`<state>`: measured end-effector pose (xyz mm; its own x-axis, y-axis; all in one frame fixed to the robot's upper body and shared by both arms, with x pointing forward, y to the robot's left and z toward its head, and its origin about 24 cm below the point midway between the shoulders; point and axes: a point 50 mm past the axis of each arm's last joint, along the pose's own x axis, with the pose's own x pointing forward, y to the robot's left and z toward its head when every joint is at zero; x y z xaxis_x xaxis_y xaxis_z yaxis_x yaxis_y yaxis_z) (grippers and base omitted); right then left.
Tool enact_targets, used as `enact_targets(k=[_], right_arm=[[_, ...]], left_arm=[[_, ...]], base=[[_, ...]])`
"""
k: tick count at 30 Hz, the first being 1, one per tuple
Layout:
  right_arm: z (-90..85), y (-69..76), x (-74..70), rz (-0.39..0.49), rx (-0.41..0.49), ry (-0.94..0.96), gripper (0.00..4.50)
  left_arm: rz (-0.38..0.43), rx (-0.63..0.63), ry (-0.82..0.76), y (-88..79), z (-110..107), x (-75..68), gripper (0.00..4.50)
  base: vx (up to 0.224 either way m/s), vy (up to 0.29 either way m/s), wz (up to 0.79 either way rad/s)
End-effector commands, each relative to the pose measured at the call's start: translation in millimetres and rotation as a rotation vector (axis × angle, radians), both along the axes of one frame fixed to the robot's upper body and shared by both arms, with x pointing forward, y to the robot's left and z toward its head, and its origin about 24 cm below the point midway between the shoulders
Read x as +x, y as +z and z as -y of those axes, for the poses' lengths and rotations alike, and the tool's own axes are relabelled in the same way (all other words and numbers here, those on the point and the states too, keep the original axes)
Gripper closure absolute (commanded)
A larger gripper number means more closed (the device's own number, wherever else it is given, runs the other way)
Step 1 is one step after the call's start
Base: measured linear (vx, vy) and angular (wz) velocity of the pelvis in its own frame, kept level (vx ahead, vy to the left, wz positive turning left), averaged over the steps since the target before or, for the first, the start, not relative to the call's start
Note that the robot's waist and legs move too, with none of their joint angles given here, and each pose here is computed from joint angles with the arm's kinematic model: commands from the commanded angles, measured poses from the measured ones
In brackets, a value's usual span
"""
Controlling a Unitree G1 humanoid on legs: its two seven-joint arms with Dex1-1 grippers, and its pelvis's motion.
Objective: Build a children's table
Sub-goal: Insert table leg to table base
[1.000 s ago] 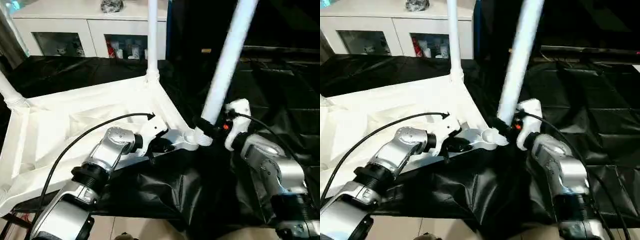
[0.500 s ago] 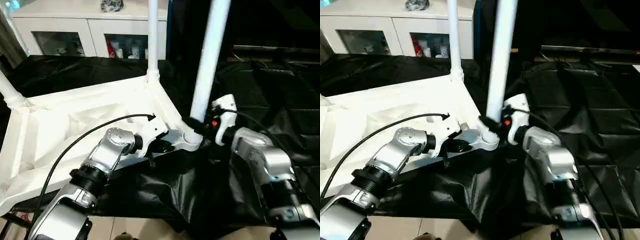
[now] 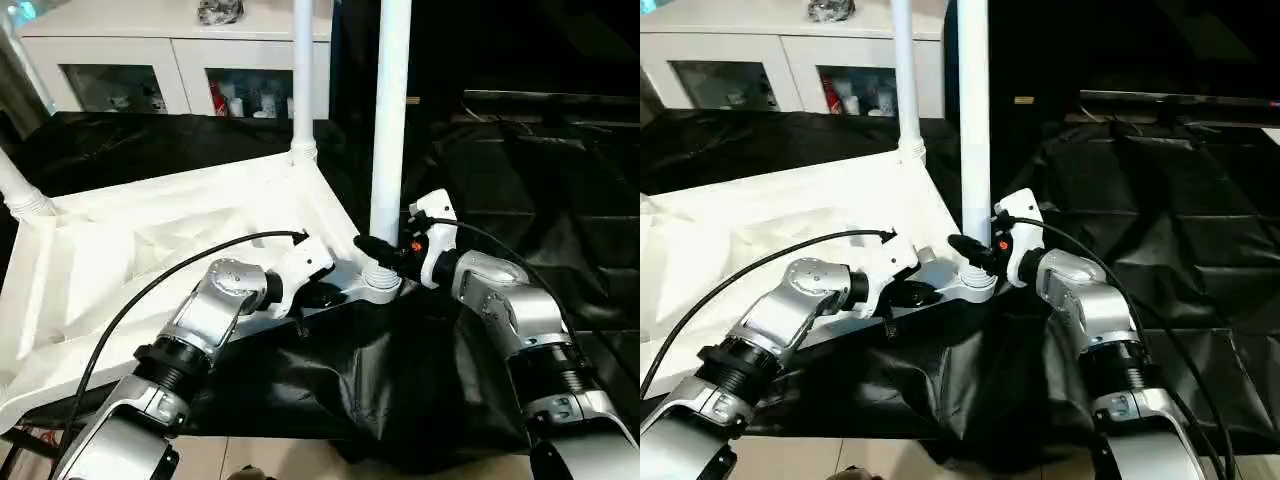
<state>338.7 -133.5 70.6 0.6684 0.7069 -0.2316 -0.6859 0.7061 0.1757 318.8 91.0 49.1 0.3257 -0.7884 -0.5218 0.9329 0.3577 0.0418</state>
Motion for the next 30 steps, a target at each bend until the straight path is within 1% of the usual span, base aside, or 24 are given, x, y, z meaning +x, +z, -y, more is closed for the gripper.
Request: enact_targets(k=[1,3,4,5,7,9,11,14,18,21,23,24,25,28,29,30], right_arm=[[-0.5,-6.9,-1.4,-0.035,0.004,0.007,2.59],[0.4,-8.9,-2.2,-0.040,0.011,0.006,2.59],[3.4,-14.7,-4.1,-0.053,0.016,-0.009,2.59],[7.0,-22.9,-7.9,-0.075,0.047,-0.036,2.59],[7.8,-25.4,-9.5,-0.083,0.062,-0.045,2.59],[10.0,-34.2,-15.3,-0.097,0.079,-0.060,2.59],[10.8,-37.9,-17.4,-0.103,0.085,-0.069,2.59],[15.5,-49.2,-25.2,-0.125,0.134,-0.120,2.59],[22.2,-59.4,-35.9,-0.128,0.181,-0.173,2.59],[25.2,-64.9,-43.2,-0.120,0.181,-0.183,2.59],[26.4,-67.0,-45.4,-0.119,0.175,-0.188,2.59],[27.2,-68.2,-46.6,-0.120,0.169,-0.191,2.59],[29.8,-69.3,-49.1,-0.111,0.144,-0.198,2.59],[31.4,-66.2,-49.0,-0.090,0.124,-0.200,2.59],[30.7,-62.4,-48.2,-0.064,0.090,-0.185,2.59],[30.1,-61.0,-48.2,-0.055,0.079,-0.177,2.59]], left_arm=[[-0.005,-0.001,-0.027,0.3,6,-3.6,4.50],[-0.004,-0.002,-0.020,0.8,5,-3.2,4.50],[-0.002,0.005,-0.005,0.3,3,-2.2,4.50],[0.000,0.011,0.004,-0.2,3,-1.9,4.50],[0.000,0.009,0.006,0.2,3,-1.9,4.50],[0.001,-0.002,0.018,2.6,3,-1.2,4.50],[0.002,-0.003,0.023,3.1,3,-0.7,4.50],[0.009,0.009,0.047,2.4,0,2.0,4.50],[0.019,0.012,0.063,4.1,0,5.2,4.50],[0.022,0.016,0.072,4.7,0,7.3,4.50],[0.023,0.017,0.074,4.8,0,7.7,4.50],[0.024,0.017,0.073,4.8,1,7.9,4.50],[0.027,0.015,0.074,5.7,1,8.7,4.50],[0.030,0.014,0.075,6.3,2,9.5,4.50],[0.031,0.015,0.074,6.0,2,9.5,4.50],[0.031,0.015,0.073,5.8,2,9.5,4.50]], base=[[0.000,0.000,0.00],[0.000,0.000,0.00],[0.000,0.000,0.00],[0.000,0.000,0.00],[0.000,0.000,0.00],[0.000,0.000,0.00],[0.000,0.000,0.00],[0.000,0.000,0.00],[0.000,0.000,0.00],[0.000,0.000,0.00],[0.000,0.000,0.00],[0.000,0.000,0.00],[0.000,0.000,0.00],[0.000,0.000,0.00],[0.000,0.000,0.00],[0.000,0.000,0.00]])
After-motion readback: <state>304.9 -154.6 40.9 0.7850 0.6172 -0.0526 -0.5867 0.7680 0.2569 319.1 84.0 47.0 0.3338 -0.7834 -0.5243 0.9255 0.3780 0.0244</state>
